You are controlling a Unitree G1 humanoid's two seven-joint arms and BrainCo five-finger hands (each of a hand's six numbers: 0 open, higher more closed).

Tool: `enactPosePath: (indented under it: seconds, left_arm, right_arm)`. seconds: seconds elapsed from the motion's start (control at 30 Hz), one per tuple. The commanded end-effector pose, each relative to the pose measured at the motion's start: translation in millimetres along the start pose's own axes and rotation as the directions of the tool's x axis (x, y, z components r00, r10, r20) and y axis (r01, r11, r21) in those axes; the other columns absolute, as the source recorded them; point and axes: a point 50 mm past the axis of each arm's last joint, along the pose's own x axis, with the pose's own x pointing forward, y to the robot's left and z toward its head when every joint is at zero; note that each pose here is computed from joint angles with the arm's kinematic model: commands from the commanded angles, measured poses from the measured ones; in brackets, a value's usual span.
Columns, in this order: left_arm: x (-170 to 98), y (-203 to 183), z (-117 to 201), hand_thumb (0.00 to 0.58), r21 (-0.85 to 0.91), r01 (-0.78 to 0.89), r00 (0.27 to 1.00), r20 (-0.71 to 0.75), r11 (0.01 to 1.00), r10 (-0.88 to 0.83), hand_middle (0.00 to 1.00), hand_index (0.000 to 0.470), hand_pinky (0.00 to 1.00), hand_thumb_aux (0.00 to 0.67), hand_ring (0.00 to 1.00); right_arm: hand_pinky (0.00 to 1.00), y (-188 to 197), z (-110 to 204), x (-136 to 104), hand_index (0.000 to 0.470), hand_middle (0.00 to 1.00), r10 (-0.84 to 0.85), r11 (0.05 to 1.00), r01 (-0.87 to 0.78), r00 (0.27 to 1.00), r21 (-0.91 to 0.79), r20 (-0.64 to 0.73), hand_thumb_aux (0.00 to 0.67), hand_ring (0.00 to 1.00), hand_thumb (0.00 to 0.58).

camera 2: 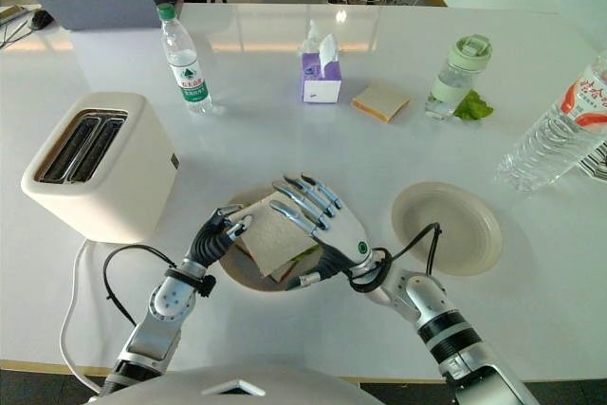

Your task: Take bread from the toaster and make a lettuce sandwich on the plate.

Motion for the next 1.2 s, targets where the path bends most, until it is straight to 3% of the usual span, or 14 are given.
enactPosePath:
  seconds: [0.03,0.17,0.37,0.6,0.63,0.67,0.7,0.73,0.83,1.0,1.07,1.13,1.17,1.2]
  left_arm:
    - [1,-3,-15,0.58,0.039,0.003,0.997,-0.073,0.999,0.0,1.0,0.47,1.0,0.67,1.0]
    - [1,-6,-24,0.58,0.071,0.0,0.995,-0.1,0.997,0.007,1.0,0.47,1.0,0.67,1.0]
    - [3,-8,-26,0.58,0.087,-0.013,0.995,-0.098,0.996,0.021,1.0,0.47,1.0,0.67,1.0]
    - [-1,-7,-24,0.58,0.129,0.006,0.997,-0.079,0.992,0.004,1.0,0.47,1.0,0.67,1.0]
    - [0,-5,-20,0.575,0.152,-0.006,0.998,-0.056,0.988,0.015,0.98,0.428,0.98,0.61,0.98]
    - [1,0,-13,0.447,0.19,-0.032,0.999,-0.017,0.981,0.036,0.64,0.245,0.64,0.349,0.64]
    - [3,6,-6,0.116,0.244,-0.068,0.998,0.027,0.967,0.063,0.0,0.05,0.0,0.071,0.0]
    - [6,14,2,0.0,0.307,-0.127,0.991,0.084,0.943,0.106,0.0,0.0,0.0,0.0,0.0]
    - [13,46,36,0.0,0.444,-0.384,0.912,0.316,0.81,0.26,0.0,0.0,0.0,0.0,0.0]
    - [5,87,85,0.0,0.395,-0.747,0.636,0.657,0.534,0.404,0.0,0.0,0.0,0.0,0.0]
    - [-1,93,90,0.0,0.341,-0.79,0.57,0.716,0.51,0.403,0.0,0.0,0.0,0.0,0.0]
    - [-7,87,84,0.0,0.301,-0.723,0.604,0.713,0.621,0.357,0.0,0.0,0.0,0.0,0.0]
    - [-10,81,77,0.0,0.305,-0.654,0.652,0.691,0.693,0.312,0.0,0.0,0.0,0.0,0.0]
    - [-14,75,70,0.325,0.303,-0.575,0.7,0.663,0.76,0.265,0.81,0.159,0.81,0.226,0.81]
  right_arm:
    - [0.0,8,4,-14,0.0,0.0,0.126,0.991,-0.126,0.992,0.056,-0.004,0.0,0.0,0.0]
    - [0.0,22,9,-36,0.0,0.0,0.351,0.924,-0.346,0.936,0.163,-0.001,0.0,0.0,0.0]
    - [0.0,39,7,-69,0.0,0.0,0.653,0.727,-0.62,0.757,0.294,-0.019,0.0,0.0,0.0]
    - [0.0,45,7,-84,0.0,0.0,0.76,0.61,-0.691,0.649,0.387,-0.038,0.0,0.0,0.0]
    - [0.0,45,6,-85,0.0,0.0,0.767,0.601,-0.695,0.64,0.394,-0.04,0.0,0.0,0.0]
    - [0.0,45,6,-86,0.0,0.0,0.773,0.594,-0.698,0.633,0.4,-0.042,0.0,0.0,0.0]
    - [0.0,45,6,-87,0.0,0.0,0.777,0.588,-0.7,0.628,0.405,-0.043,0.0,0.0,0.0]
    - [0.0,45,6,-87,0.0,0.0,0.781,0.582,-0.703,0.623,0.409,-0.043,0.0,0.0,0.0]
    - [0.0,46,6,-88,0.0,0.0,0.791,0.57,-0.709,0.61,0.415,-0.043,0.0,0.0,0.0]
    - [0.0,47,7,-77,0.0,0.0,0.756,0.607,-0.685,0.654,0.402,-0.027,0.0,0.0,0.0]
    - [0.0,43,8,-64,0.0,0.0,0.678,0.681,-0.615,0.734,0.397,-0.026,0.0,0.0,0.0]
    - [0.0,33,7,-37,0.0,0.0,0.47,0.822,-0.412,0.881,0.394,-0.058,0.0,0.0,0.0]
    - [0.07,25,6,-23,0.123,0.07,0.328,0.873,-0.265,0.94,0.41,-0.09,0.176,0.07,0.265]
    - [0.65,15,7,-11,0.347,0.65,0.177,0.886,-0.102,0.976,0.452,-0.128,0.494,0.65,0.54]
